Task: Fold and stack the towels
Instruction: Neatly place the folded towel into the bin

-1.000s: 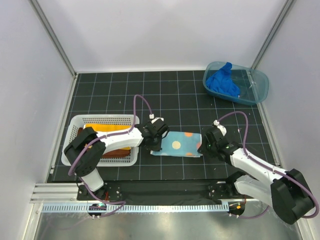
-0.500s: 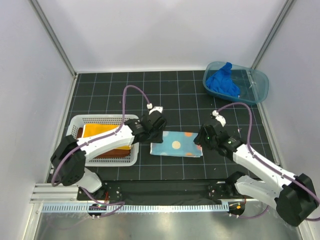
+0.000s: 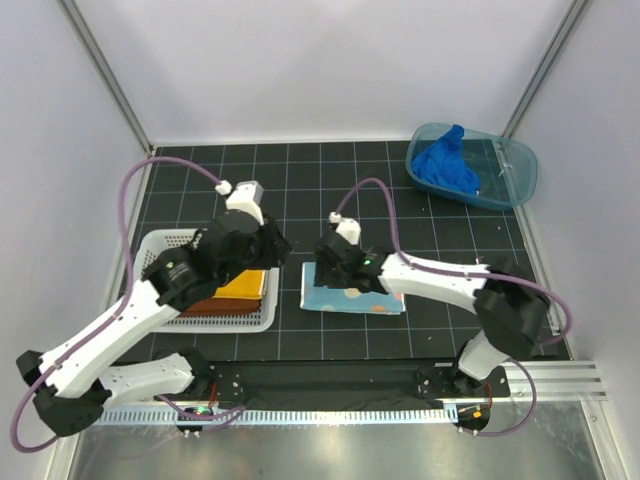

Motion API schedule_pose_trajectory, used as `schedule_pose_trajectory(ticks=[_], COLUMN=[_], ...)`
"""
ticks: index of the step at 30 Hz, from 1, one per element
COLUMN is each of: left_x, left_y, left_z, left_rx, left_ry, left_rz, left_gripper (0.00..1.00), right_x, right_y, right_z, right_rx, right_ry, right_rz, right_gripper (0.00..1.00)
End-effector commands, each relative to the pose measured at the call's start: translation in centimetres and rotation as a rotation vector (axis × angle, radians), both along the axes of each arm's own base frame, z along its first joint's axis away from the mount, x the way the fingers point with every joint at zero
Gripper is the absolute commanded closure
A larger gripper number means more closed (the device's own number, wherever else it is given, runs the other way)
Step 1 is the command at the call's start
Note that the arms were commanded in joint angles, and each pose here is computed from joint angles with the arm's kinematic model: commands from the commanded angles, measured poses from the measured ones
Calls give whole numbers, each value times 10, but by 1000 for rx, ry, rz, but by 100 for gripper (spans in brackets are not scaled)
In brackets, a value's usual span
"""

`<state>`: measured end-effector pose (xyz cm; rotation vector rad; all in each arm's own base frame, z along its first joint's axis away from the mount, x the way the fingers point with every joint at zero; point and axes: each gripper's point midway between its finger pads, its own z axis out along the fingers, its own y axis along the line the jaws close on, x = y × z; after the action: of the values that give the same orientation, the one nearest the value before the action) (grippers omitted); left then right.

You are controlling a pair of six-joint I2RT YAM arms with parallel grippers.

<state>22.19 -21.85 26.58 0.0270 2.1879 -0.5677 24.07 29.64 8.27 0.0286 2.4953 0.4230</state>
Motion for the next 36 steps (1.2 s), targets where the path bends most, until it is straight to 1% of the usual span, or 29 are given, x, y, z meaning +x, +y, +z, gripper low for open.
schedule_pose_trajectory(ticks=[1,2,5,8,13,16,19,20,22,23,25,28,30,31,35,36], left_x=[-5,-8,-14,-17,-21,-21,-19,-18,-15,-14,-11,-6,-2,-2,2,2], left_y=[31,37,52,62,69,69,66,66,65,65,65,65,66,66,67,68], left_z=[11,14,16,13,2,-5,-19,-27,-36,-46,-57,-75,-85,-88,-101,-104], left_rx=[52,49,63,84,82,72,70,75,86,91,101,103,100,100,101,103], left_ry=[-26,-35,-42,-39,-26,-14,7,22,36,48,69,111,131,140,170,177], left_rz=[60,67,86,96,106,116,129,137,149,160,171,182,189,187,196,196], left_gripper=[60,60,59,58,56,55,53,53,52,52,52,51,51,52,52,52], right_x=[20,22,25,28,22,17,12,9,6,4,0,-2,-4,-4,1,1], right_y=[36,48,61,65,51,42,29,23,18,14,11,8,12,12,21,23], right_z=[10,1,-16,-25,-62,-77,-88,-94,-99,-103,-108,-112,-110,-110,-93,-91], right_rx=[18,0,-54,-97,-199,-255,-313,-335,-355,-372,-385,-390,-364,-358,-244,-232], right_ry=[-73,-63,-55,-57,-15,1,13,19,24,32,45,53,54,56,52,51], right_rz=[-14,-5,-3,-15,-34,-30,-25,-21,-10,-1,15,30,43,46,46,49], right_gripper=[41,40,38,35,34,38,44,48,51,61,64,75,82,89,97,97])
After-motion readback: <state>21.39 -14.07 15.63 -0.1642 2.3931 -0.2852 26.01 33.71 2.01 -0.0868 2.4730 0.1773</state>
